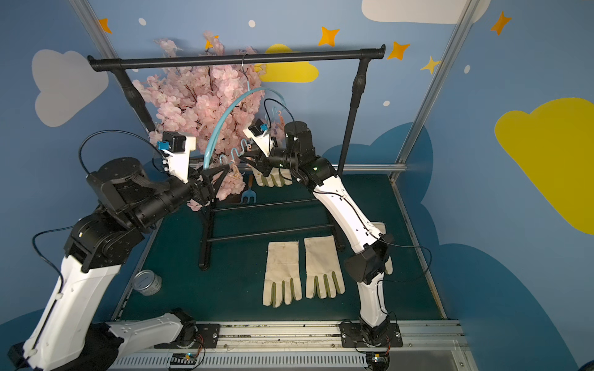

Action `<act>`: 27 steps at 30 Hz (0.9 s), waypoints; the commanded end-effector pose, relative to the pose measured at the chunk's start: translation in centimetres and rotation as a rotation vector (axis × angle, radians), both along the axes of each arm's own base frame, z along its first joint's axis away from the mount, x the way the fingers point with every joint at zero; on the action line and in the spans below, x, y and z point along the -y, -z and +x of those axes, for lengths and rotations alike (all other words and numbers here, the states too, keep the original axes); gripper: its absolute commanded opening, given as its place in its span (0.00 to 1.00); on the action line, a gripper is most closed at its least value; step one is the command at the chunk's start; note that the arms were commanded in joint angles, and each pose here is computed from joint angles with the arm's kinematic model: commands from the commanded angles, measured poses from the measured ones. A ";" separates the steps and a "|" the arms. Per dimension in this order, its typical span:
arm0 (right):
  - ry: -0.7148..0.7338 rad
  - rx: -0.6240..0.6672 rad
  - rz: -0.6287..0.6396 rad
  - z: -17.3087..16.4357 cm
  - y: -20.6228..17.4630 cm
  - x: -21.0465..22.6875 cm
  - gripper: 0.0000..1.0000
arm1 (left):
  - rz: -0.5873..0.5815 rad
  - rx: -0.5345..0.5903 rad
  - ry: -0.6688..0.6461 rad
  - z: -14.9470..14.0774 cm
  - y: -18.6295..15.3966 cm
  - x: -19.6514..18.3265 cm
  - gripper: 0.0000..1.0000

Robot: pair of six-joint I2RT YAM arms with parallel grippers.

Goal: Clip the gloves onto a hanger to dry
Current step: Open the clamp at the hanger, then pick up the glove from the center of the board.

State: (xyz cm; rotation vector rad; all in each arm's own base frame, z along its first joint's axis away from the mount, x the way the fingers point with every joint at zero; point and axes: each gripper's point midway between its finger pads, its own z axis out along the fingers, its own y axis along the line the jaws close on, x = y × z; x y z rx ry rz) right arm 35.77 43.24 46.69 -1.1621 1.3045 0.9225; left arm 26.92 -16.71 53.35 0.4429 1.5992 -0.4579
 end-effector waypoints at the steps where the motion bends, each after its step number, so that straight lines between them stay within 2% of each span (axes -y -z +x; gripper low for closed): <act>1: -0.002 0.005 0.017 -0.5 -1.0 0.4 0.16 | -0.041 0.020 -0.001 -1.6 -1.0 -1.1 0.67; 4: 0.002 -0.003 0.020 -0.3 -0.9 0.4 0.16 | -0.070 -0.011 -0.030 -2.9 0.2 -2.3 0.68; 7: 0.004 -0.004 0.021 -0.3 -0.9 0.4 0.16 | -0.106 -0.089 -0.110 -3.9 3.5 -4.4 0.67; 10: 0.005 -0.007 0.025 -0.2 -1.0 0.5 0.17 | -0.137 -0.221 -0.195 -4.7 9.2 -6.1 0.64; 12: 0.003 -0.009 0.026 -0.3 -1.1 0.5 0.17 | -0.156 -0.352 -0.224 -4.8 14.4 -6.2 0.61; 15: 0.004 -0.010 0.028 -0.3 -1.1 0.5 0.17 | -0.228 -0.530 -0.216 -4.4 21.6 -4.7 0.60; 20: 0.007 -0.020 0.029 -0.3 -1.1 0.5 0.17 | -0.335 -0.724 -0.185 -2.1 31.3 -1.2 0.57; 23: 0.009 -0.014 0.033 -0.4 -1.3 0.6 0.17 | -0.365 -0.818 -0.164 -0.5 35.3 1.0 0.54; 27: 0.012 -0.008 0.038 -0.3 -1.5 0.7 0.17 | -0.350 -0.922 -0.167 1.6 39.5 3.3 0.52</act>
